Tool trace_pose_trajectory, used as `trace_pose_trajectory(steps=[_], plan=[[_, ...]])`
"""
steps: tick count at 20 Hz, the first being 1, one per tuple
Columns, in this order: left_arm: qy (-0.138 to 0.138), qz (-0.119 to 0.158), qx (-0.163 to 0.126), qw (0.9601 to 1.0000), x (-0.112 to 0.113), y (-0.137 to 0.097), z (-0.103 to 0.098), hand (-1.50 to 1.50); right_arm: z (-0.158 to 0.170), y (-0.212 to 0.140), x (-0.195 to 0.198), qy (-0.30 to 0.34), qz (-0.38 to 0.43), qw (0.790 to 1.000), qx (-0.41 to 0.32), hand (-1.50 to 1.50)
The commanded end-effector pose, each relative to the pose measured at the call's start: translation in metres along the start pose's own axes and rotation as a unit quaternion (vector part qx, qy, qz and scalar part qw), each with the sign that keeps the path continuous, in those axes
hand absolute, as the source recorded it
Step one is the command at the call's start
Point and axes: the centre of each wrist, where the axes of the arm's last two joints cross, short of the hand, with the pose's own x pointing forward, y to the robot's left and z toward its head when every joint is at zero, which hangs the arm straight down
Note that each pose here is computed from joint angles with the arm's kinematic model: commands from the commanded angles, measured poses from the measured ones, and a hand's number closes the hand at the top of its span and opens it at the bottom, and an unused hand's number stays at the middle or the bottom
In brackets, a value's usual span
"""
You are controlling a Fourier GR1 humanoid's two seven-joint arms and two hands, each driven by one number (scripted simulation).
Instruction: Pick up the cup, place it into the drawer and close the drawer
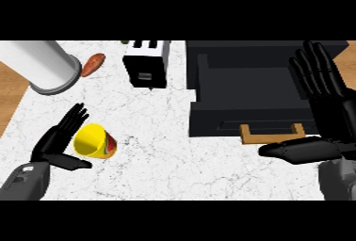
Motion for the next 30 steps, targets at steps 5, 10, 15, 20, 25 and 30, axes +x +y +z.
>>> trace_pose_trajectory(steps=[5,10,15,20,25,30], plan=[[-0.039,0.031,-0.013,0.9987,-0.026,-0.015,0.009,-1.50,0.002,-0.007,0.009,-0.003,-0.007,1.000,0.007,-1.50],[-0.063,0.030,-0.011,0.9975,-0.022,-0.007,0.010,-1.50,-0.011,0.008,0.013,0.003,-0.008,1.000,-0.002,-1.50],[-0.061,0.032,-0.028,0.9972,-0.020,-0.028,-0.017,-1.50,-0.006,-0.001,0.004,0.008,-0.005,1.000,0.006,-1.50],[-0.064,0.031,-0.038,0.9967,-0.032,-0.039,-0.012,-1.50,-0.008,0.002,0.001,0.006,-0.002,1.000,0.006,-1.50],[-0.064,0.065,-0.049,0.9946,-0.035,-0.036,-0.003,-1.50,0.001,-0.016,0.005,0.003,0.006,1.000,0.004,-1.50],[-0.076,0.113,-0.096,0.9859,-0.039,-0.059,-0.016,1.50,-0.005,-0.003,0.004,0.004,-0.002,1.000,0.003,-1.50]])
